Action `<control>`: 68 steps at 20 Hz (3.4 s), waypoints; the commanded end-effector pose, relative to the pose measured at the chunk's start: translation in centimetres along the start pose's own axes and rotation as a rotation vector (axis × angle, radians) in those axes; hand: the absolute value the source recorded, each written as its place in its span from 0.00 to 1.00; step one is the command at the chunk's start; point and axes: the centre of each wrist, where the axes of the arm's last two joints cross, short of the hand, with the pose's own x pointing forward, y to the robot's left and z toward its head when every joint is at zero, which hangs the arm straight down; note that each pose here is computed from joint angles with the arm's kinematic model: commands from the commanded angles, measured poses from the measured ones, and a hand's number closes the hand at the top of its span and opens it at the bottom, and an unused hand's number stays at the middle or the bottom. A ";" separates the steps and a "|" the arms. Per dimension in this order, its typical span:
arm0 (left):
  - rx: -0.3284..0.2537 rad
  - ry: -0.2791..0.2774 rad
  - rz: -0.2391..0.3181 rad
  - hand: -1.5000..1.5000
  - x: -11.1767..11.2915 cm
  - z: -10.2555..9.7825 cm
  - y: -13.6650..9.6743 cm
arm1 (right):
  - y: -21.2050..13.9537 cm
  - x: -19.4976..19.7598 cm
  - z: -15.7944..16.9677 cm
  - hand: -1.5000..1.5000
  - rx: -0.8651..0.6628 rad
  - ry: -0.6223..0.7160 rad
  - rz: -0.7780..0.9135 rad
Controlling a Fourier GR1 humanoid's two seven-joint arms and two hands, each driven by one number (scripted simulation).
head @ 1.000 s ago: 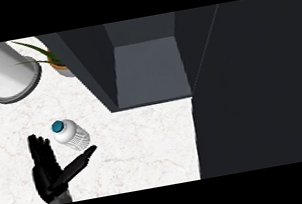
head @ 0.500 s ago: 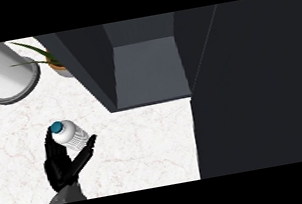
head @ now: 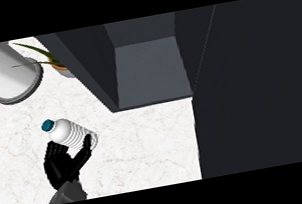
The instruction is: Pick up the bottled water, place it into the cabinet and close the cabinet
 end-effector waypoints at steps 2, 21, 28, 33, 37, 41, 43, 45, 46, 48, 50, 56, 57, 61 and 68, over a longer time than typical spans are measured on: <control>-0.026 -0.011 0.037 1.00 -0.1 -0.5 0.1 | 0.0 2.6 0.6 0.00 0.013 -0.042 0.001; -0.617 0.142 0.142 1.00 0.8 2.4 -7.1 | 0.6 1.3 -0.4 0.00 -0.017 -0.034 -0.037; -0.636 0.141 0.122 1.00 5.1 0.6 -15.0 | -0.2 1.2 0.5 0.00 -0.020 -0.052 -0.032; -0.664 0.009 -0.005 1.00 7.4 1.4 -20.2 | 0.6 1.6 -0.4 0.00 -0.012 -0.059 -0.044; -0.666 0.012 -0.022 1.00 9.3 0.6 -23.8 | 0.3 0.4 -1.2 0.00 -0.013 -0.047 -0.031; -0.659 0.007 -0.093 1.00 10.1 0.9 -26.6 | -0.1 1.7 -0.8 0.00 0.000 -0.066 -0.024; -0.652 0.011 -0.132 1.00 10.7 0.1 -27.9 | 0.1 0.1 -0.9 0.00 -0.021 -0.063 -0.030; -0.641 0.011 -0.165 1.00 10.7 -0.1 -28.5 | -0.7 0.4 -1.1 0.00 -0.010 -0.062 -0.039; -0.617 0.026 -0.186 1.00 10.6 -0.9 -28.7 | -0.3 0.0 -0.7 0.00 -0.011 -0.066 -0.027; -0.580 0.037 -0.186 1.00 12.1 -1.9 -30.5 | -0.4 0.4 -0.6 0.00 -0.014 -0.056 -0.029; -0.556 0.036 -0.199 1.00 11.0 -2.5 -29.6 | -1.3 1.3 -0.2 0.00 0.011 -0.072 -0.010; -0.561 -0.020 -0.378 1.00 11.1 -4.3 -30.8 | -1.7 0.3 -0.4 0.00 -0.016 -0.072 -0.019; -0.571 -0.052 -0.432 1.00 10.6 -5.4 -29.4 | -2.2 0.2 -0.9 0.00 0.002 -0.082 0.003; -0.471 -0.001 -0.479 1.00 9.9 -5.7 -29.4 | -1.4 0.8 -1.1 0.00 0.015 -0.092 -0.023; -0.345 -0.003 -0.426 1.00 10.9 -9.0 -27.1 | -2.2 0.3 -0.7 0.00 0.025 -0.104 -0.025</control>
